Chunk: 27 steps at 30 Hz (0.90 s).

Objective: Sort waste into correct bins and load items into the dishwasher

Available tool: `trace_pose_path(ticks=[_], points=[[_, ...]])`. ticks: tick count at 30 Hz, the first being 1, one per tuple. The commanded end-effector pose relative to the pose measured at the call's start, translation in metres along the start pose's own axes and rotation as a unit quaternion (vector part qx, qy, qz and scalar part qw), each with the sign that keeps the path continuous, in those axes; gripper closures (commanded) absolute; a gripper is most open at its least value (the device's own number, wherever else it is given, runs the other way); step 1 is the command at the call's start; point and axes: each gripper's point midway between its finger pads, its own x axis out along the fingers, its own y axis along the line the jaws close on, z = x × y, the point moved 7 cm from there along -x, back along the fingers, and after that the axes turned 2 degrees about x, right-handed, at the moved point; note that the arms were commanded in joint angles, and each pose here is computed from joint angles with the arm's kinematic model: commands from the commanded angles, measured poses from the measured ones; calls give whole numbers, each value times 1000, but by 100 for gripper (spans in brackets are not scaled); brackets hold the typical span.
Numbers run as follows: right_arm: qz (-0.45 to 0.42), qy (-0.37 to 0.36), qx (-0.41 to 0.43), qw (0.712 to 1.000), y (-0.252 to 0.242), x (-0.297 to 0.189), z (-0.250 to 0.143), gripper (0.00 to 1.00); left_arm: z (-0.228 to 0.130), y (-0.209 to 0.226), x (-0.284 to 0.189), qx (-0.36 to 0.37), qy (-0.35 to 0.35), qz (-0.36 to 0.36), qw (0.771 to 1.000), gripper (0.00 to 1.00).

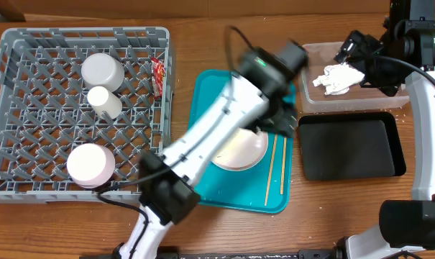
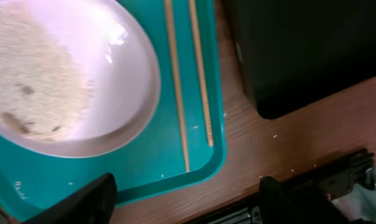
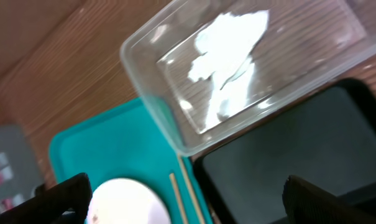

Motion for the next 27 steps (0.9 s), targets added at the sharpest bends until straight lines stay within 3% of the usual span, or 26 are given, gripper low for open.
trace_pose_path(ticks=[1, 9, 13, 21, 27], points=[[-34, -48, 15, 998, -18, -12, 16, 0, -11, -7, 32, -30, 13, 43, 999, 25], [-68, -69, 104, 990, -84, -21, 45, 0, -19, -7, 79, -35, 48, 25, 998, 27], [-70, -58, 140, 986, -110, -25, 48, 0, -21, -7, 96, -31, 45, 29, 998, 36], [-71, -61, 150, 984, -117, -26, 50, 0, -38, -13, 130, -57, 8, 93, 994, 51], [-71, -61, 150, 984, -117, -26, 50, 0, -44, -20, 132, -85, -48, 151, 984, 51]])
